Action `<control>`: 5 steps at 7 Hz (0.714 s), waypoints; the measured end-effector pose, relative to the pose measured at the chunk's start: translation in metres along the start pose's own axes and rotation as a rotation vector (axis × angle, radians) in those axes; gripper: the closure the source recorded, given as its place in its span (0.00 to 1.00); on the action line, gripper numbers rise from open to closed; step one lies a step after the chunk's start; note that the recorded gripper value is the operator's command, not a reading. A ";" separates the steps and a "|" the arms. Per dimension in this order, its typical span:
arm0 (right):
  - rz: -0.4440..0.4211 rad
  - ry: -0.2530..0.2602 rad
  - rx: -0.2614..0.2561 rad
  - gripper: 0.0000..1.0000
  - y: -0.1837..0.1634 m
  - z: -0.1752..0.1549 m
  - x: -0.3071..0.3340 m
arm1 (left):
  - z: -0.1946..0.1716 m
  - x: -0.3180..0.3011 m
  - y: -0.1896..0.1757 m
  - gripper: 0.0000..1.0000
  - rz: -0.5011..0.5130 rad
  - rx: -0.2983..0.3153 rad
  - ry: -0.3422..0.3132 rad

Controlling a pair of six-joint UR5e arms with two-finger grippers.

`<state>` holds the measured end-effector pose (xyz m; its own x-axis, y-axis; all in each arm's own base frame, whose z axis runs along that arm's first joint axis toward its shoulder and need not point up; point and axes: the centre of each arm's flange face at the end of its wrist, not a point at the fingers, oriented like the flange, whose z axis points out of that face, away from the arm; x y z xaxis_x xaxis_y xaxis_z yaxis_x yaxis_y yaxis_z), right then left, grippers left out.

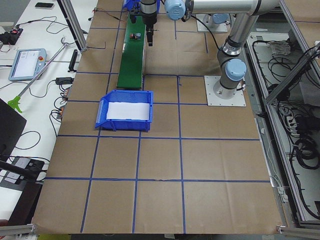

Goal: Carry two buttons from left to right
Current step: 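Move the right gripper above the red button riding the conveyor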

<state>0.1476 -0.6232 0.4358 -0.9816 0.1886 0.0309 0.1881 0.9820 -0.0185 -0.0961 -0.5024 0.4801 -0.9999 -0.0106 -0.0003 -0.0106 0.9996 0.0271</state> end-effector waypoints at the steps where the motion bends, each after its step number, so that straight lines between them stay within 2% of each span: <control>1: 0.000 0.003 -0.001 0.00 0.000 0.001 0.000 | 0.000 0.000 0.000 0.00 0.000 0.000 0.000; 5: -0.006 0.000 -0.017 0.02 0.001 0.010 -0.004 | 0.000 0.000 0.000 0.00 0.000 0.000 0.002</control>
<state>0.1512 -0.6234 0.4257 -0.9827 0.1827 0.0305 0.1827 0.9832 -0.0012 -0.0964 -0.5024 0.4801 -0.9999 -0.0102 0.0014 -0.0102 0.9996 0.0271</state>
